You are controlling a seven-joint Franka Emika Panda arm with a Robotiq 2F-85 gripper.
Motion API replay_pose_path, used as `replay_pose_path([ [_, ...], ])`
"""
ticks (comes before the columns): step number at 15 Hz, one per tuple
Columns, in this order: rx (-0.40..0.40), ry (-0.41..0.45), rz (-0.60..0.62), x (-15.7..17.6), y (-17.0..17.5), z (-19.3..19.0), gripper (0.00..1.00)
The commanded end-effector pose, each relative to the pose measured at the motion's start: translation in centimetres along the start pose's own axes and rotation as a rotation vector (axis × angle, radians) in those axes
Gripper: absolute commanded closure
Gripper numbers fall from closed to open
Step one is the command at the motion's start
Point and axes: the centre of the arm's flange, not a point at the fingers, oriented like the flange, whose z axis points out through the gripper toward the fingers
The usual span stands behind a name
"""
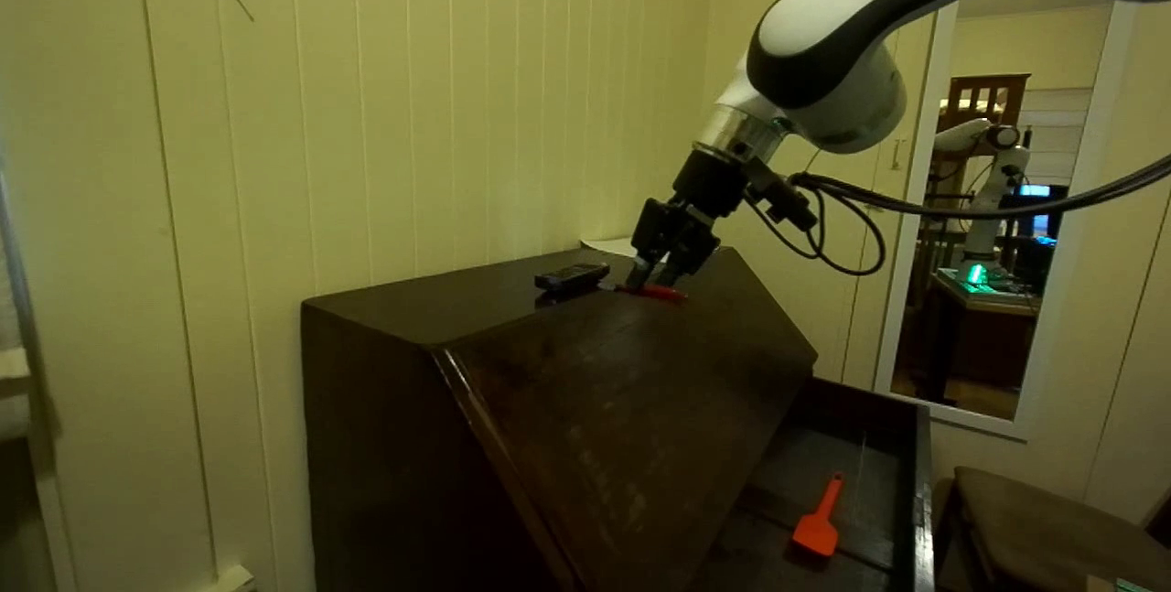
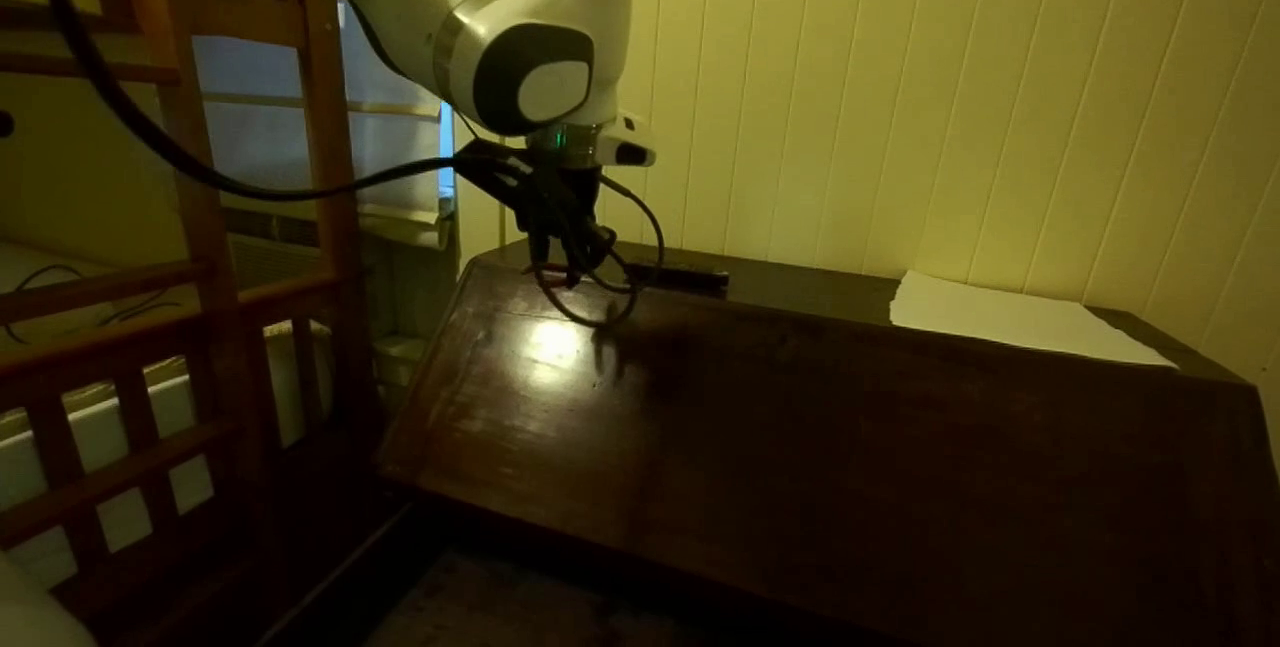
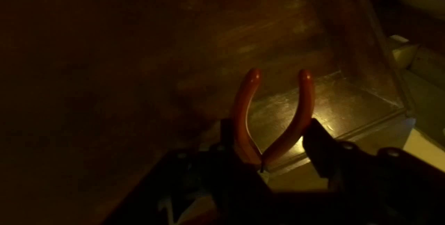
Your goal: Remove the red pliers from the top and put it on the desk
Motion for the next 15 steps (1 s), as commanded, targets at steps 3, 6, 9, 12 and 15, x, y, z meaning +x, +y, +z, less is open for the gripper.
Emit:
replay_pose_path([
  [3, -0.131, 0.065, 0.266, -11.0, 6.3, -3.0, 0.72],
  [6, -0.201, 0.066, 0.416, -15.7, 10.0, -3.6, 0.72],
  [9, -0.305, 0.091, 0.540, -19.2, 14.0, -3.9, 0.72],
  [12, -0.442, 0.140, 0.615, -18.7, 17.3, -3.2, 0.72],
  [15, -0.444, 0.121, 0.602, -12.3, 17.5, -5.9, 0.47],
])
